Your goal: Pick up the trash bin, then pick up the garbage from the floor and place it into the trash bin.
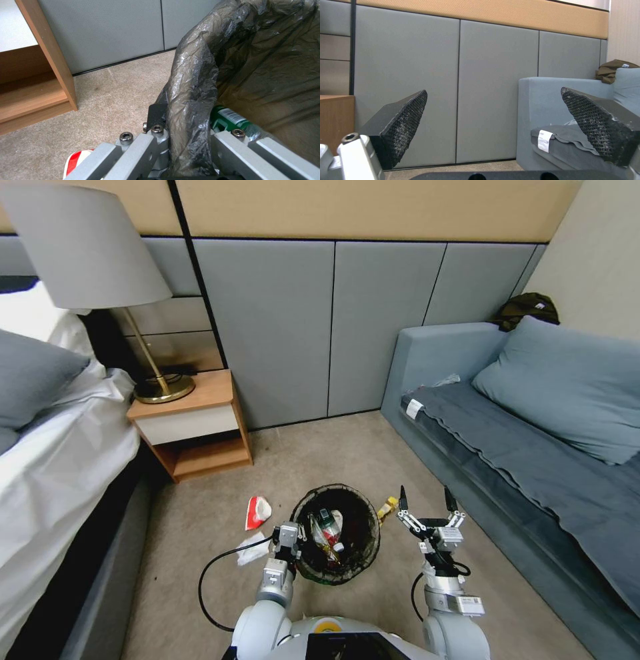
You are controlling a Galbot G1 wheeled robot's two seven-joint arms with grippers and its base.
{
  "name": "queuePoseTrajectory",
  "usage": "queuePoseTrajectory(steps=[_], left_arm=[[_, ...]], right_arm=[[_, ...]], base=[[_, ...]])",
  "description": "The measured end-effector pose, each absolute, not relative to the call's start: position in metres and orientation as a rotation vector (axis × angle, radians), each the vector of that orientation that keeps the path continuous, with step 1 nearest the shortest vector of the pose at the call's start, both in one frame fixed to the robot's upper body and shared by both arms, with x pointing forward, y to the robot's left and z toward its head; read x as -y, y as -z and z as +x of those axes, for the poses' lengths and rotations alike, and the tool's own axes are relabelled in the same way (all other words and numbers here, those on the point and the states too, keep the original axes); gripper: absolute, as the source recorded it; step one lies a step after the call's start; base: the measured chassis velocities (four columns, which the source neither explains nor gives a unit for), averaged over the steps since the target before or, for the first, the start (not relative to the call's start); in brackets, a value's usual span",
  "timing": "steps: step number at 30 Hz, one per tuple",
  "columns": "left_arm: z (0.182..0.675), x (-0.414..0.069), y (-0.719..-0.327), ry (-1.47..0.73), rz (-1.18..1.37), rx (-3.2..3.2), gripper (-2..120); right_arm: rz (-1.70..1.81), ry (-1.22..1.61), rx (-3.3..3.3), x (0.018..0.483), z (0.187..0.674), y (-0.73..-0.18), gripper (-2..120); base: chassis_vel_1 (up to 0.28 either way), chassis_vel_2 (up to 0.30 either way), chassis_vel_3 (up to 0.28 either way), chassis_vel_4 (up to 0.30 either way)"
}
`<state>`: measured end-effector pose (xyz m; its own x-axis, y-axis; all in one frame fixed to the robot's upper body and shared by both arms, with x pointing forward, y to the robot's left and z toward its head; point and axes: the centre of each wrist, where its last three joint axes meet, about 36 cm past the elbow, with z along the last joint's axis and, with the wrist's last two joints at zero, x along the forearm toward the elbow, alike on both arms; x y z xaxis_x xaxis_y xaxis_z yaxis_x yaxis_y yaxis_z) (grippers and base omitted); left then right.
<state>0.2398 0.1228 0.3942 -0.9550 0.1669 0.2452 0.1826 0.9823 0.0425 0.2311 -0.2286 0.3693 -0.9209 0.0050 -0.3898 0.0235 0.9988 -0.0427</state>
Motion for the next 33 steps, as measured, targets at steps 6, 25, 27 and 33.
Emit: queuePoseTrajectory(steps=[6, 25, 27, 33], left_arm=[[0.239, -0.122, -0.394, 0.097, -0.260, 2.884, 1], [0.242, -0.132, -0.402, 0.105, -0.227, 2.906, 1], [0.244, -0.135, -0.405, 0.104, -0.220, 2.912, 1], [0.245, -0.138, -0.406, 0.105, -0.216, 2.914, 1]], right_arm=[[-0.009, 0.071, -2.720, 0.229, 0.233, -0.368, 100], [0.043, 0.088, -2.814, 0.230, 0.271, -0.401, 100], [0.076, 0.069, -2.876, 0.230, 0.286, -0.410, 100], [0.107, 0.002, -2.989, 0.231, 0.305, -0.415, 100]], base=[[0.032, -0.031, -0.027, 0.014], [0.000, 0.000, 0.000, 0.000], [0.000, 0.000, 0.000, 0.000], [0.000, 0.000, 0.000, 0.000]])
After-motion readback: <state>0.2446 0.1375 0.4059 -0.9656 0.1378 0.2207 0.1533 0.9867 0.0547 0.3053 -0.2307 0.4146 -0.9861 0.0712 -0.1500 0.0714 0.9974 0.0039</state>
